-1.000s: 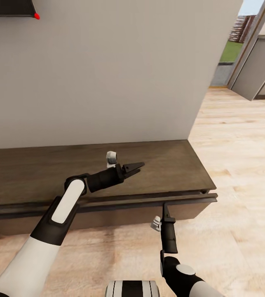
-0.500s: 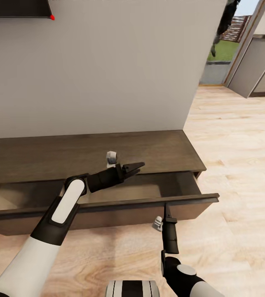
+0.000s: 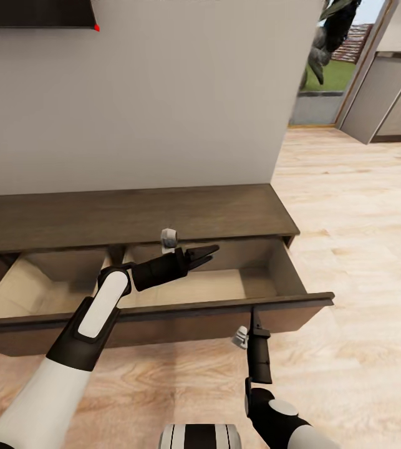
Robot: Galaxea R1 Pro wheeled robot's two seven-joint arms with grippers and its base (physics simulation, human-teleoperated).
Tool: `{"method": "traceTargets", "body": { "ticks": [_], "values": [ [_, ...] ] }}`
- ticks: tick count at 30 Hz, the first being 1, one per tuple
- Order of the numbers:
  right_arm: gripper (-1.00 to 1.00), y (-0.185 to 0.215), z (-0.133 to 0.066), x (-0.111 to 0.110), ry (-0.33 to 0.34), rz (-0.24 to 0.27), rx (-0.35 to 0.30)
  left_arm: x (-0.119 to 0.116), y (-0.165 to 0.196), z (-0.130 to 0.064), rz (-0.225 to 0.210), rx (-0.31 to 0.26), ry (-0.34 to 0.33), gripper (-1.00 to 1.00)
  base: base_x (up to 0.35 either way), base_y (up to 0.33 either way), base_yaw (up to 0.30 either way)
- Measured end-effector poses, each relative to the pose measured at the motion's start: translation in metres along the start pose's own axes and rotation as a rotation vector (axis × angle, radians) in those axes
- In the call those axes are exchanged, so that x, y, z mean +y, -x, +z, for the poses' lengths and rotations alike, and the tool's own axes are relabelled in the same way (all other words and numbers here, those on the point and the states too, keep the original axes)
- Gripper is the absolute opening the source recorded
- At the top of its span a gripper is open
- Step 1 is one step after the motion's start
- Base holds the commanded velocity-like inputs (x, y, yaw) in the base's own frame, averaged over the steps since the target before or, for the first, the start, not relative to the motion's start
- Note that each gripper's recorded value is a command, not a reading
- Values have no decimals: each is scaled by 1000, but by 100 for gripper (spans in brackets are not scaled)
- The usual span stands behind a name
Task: Place each of the two pumpkins and all three candles from the living room inside a cabinet in the living room (use any cabinet), then make sure every cabinet is closed, and position the cauldron so it is next to a table in the living room.
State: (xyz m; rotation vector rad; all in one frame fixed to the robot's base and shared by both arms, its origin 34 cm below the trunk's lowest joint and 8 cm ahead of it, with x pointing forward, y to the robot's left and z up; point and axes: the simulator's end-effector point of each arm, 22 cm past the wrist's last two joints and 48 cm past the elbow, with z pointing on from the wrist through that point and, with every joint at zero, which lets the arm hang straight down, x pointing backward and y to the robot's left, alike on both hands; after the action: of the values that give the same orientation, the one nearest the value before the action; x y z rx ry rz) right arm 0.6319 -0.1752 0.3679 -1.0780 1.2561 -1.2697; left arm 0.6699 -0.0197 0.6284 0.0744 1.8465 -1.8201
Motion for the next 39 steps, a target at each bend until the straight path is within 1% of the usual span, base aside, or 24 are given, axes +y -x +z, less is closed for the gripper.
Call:
{"method": "traceTargets", "body": {
  "ticks": [5,34,35,36,39],
  "values": [
    [-100,-1,2,0,2,3,5,0,0,0,0,0,0,100,-155,0,0],
    [-100,-1,3,0,5,6,14,1,0,0,-1,0,1,100,-2,0,0],
    [100,-1,3,0,5,6,15,1,0,0,-1,0,1,100,0,0,0],
    [100,22,-5,1,7,3,-61,1,0,0,-1,0,1,100,0,0,0],
    [100,22,-5,1,5,4,-62,1,0,0,-1,0,1,100,0,0,0]
  ]
}}
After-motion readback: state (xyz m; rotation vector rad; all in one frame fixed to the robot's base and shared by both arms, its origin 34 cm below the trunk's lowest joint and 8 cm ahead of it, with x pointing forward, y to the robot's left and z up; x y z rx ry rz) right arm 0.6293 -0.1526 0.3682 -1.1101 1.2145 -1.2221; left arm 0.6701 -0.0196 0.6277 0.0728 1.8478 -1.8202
